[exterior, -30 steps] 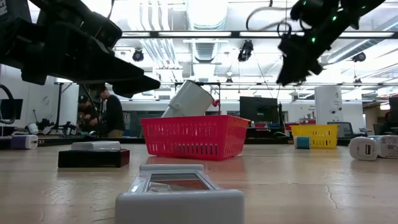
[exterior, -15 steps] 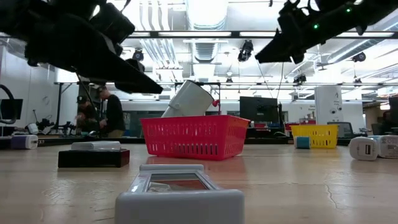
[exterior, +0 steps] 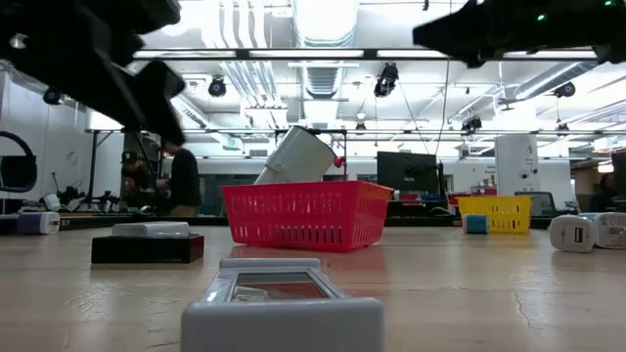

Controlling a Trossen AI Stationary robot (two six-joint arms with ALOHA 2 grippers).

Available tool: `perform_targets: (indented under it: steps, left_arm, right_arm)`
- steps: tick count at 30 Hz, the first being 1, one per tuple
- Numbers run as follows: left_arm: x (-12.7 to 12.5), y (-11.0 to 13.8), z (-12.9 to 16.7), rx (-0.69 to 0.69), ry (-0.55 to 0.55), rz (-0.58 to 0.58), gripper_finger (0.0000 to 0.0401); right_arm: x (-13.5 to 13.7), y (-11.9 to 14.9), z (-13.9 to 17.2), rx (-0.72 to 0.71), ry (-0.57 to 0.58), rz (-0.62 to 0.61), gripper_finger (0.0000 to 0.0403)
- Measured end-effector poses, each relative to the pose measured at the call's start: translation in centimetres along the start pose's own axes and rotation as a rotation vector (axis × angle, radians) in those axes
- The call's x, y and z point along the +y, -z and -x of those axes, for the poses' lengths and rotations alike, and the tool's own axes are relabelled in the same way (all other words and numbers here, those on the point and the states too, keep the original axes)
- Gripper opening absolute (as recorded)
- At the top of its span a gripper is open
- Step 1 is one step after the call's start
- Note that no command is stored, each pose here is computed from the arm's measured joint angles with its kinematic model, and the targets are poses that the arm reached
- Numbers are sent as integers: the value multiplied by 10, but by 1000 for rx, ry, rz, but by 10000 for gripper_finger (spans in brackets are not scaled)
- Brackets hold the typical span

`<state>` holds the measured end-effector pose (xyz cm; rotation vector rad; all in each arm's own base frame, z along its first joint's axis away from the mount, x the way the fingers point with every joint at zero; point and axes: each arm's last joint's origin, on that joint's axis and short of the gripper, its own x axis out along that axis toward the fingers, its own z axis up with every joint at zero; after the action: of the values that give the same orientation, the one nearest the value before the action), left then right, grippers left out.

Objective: Pick & Place Office items
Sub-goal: Put the top blue digital clock into the red basket

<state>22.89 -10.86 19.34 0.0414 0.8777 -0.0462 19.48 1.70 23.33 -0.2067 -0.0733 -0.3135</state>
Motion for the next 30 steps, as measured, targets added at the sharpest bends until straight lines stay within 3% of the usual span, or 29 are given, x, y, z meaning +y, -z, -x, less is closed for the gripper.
perform_targets:
  steps: [8,12,20,30]
  left_arm:
    - [-7,17,10,189,-50,103,328]
    - [-9,24,12,276,-10,147,328]
    - [-24,30,16,332,89,209,328]
    - [-43,38,17,344,117,254,328]
  right_arm:
    - [14,4,17,-99,-57,62,169]
    - [17,6,20,-95,-80,64,169]
    - [19,6,21,-95,-88,71,169]
    - [19,6,21,-94,-88,73,169]
